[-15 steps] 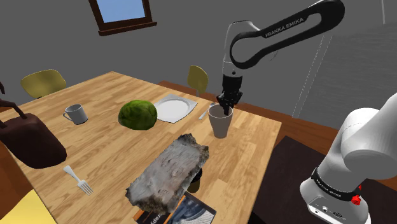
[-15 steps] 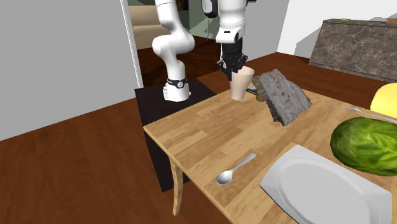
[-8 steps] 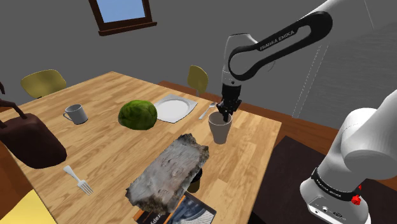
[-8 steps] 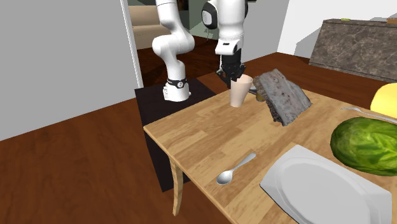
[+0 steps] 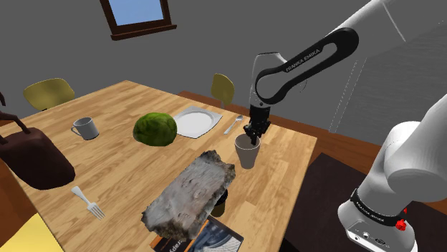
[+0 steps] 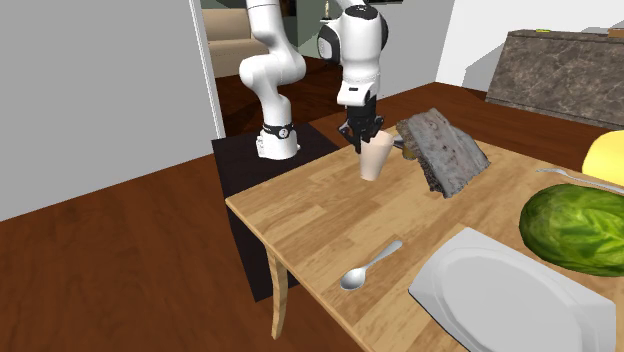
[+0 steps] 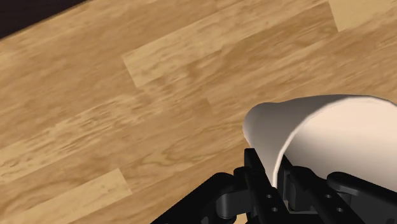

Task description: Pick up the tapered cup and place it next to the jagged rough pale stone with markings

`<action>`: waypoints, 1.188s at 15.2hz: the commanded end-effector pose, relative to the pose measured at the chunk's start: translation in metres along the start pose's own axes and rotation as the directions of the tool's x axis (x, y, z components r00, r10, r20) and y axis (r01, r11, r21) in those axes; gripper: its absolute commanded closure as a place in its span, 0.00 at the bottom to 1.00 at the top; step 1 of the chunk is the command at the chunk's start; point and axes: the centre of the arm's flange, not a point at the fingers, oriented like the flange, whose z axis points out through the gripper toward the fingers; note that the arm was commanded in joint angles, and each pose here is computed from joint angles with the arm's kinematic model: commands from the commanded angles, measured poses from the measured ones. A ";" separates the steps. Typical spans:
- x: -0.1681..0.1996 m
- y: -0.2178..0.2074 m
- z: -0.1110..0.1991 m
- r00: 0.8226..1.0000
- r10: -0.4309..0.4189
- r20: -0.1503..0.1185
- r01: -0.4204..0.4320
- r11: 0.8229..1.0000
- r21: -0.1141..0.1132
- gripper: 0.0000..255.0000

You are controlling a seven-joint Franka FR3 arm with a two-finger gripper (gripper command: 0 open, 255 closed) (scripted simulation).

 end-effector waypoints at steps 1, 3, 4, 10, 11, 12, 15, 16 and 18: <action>0.001 0.001 0.009 1.000 0.000 -0.001 0.000 1.000 0.000 1.00; 0.001 0.001 0.009 1.000 0.000 -0.001 0.000 1.000 0.000 1.00; 0.001 0.001 0.009 1.000 0.000 -0.001 0.000 1.000 0.000 1.00; 0.001 0.001 0.009 1.000 0.000 -0.001 0.000 1.000 0.000 0.00; 0.001 0.001 0.009 1.000 0.000 -0.001 0.000 1.000 0.000 0.00; 0.001 0.001 0.009 1.000 0.000 -0.001 0.000 1.000 0.000 0.00; 0.001 0.001 0.009 1.000 0.000 -0.001 0.000 1.000 0.000 0.00; 0.001 0.001 -0.004 1.000 0.000 -0.001 0.000 1.000 0.000 0.00; 0.001 0.001 -0.031 1.000 0.000 -0.001 0.000 1.000 0.000 0.00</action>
